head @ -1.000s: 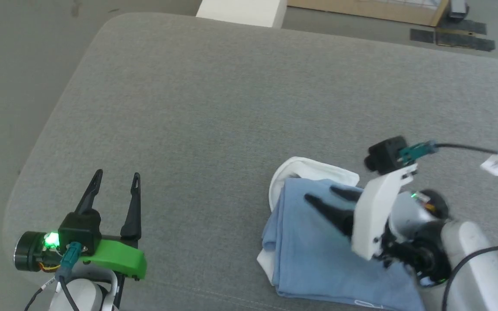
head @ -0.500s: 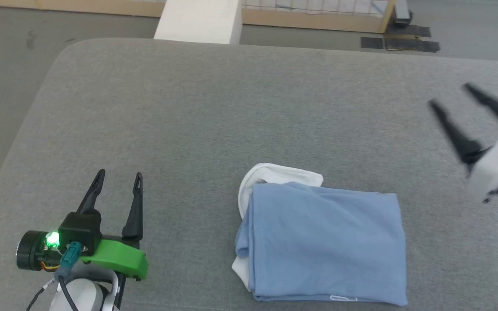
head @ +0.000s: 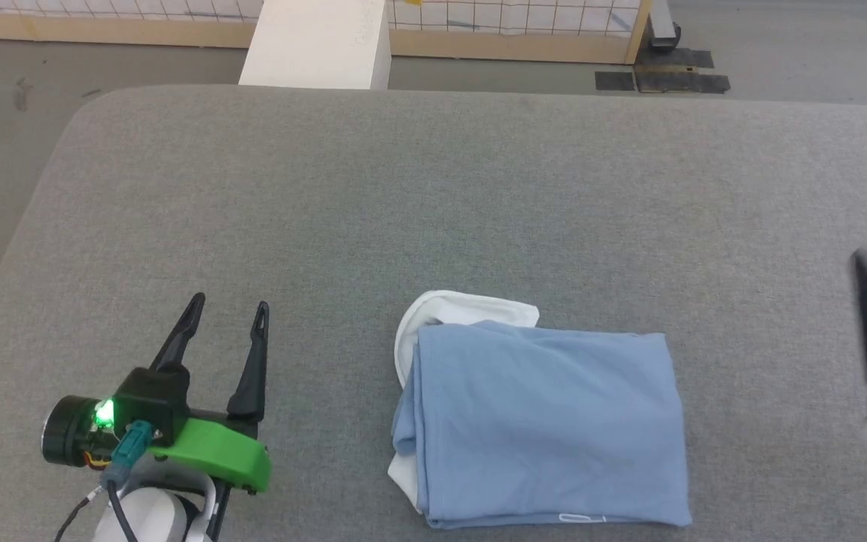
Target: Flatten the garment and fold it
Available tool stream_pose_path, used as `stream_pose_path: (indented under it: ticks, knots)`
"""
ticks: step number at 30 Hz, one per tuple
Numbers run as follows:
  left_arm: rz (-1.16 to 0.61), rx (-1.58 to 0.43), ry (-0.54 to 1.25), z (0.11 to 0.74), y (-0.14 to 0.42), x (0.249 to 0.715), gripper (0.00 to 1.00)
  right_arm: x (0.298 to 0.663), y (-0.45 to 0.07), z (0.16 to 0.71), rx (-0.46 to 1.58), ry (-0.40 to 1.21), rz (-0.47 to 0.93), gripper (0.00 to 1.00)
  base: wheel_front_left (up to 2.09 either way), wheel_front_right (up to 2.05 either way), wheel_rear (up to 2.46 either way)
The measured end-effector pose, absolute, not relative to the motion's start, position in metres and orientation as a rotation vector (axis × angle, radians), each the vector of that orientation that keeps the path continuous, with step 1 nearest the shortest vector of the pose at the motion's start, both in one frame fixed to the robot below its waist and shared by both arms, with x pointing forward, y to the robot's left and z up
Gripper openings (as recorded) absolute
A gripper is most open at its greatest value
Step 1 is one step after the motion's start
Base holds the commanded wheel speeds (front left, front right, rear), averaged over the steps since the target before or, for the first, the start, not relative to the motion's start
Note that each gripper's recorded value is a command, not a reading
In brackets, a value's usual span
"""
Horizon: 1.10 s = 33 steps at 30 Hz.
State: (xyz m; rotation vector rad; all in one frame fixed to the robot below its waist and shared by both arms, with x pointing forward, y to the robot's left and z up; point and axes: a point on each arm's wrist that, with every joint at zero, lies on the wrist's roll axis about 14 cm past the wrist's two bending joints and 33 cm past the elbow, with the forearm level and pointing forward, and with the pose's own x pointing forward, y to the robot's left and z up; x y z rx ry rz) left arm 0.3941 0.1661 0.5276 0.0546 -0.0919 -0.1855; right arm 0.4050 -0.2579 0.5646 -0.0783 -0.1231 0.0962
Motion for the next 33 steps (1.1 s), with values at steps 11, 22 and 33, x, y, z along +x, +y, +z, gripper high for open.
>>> stream_pose_path:
  ticks: [11, 22, 33]
  knots:
    - [-0.177, 0.063, -0.069, 0.522, 0.169, 0.386, 1.0, 0.377, -0.232, 0.553, -0.018, -0.132, 0.056, 1.0, 0.0, 0.0, 0.0]
    - [-0.176, 0.063, -0.054, 0.518, 0.169, 0.384, 1.0, 0.377, -0.227, 0.548, -0.022, -0.118, 0.058, 1.0, 0.0, 0.0, 0.0]
    - [-0.169, 0.06, -0.016, 0.504, 0.171, 0.39, 1.0, 0.377, -0.206, 0.464, 0.16, 0.388, 0.198, 1.0, 0.0, 0.0, 0.0]
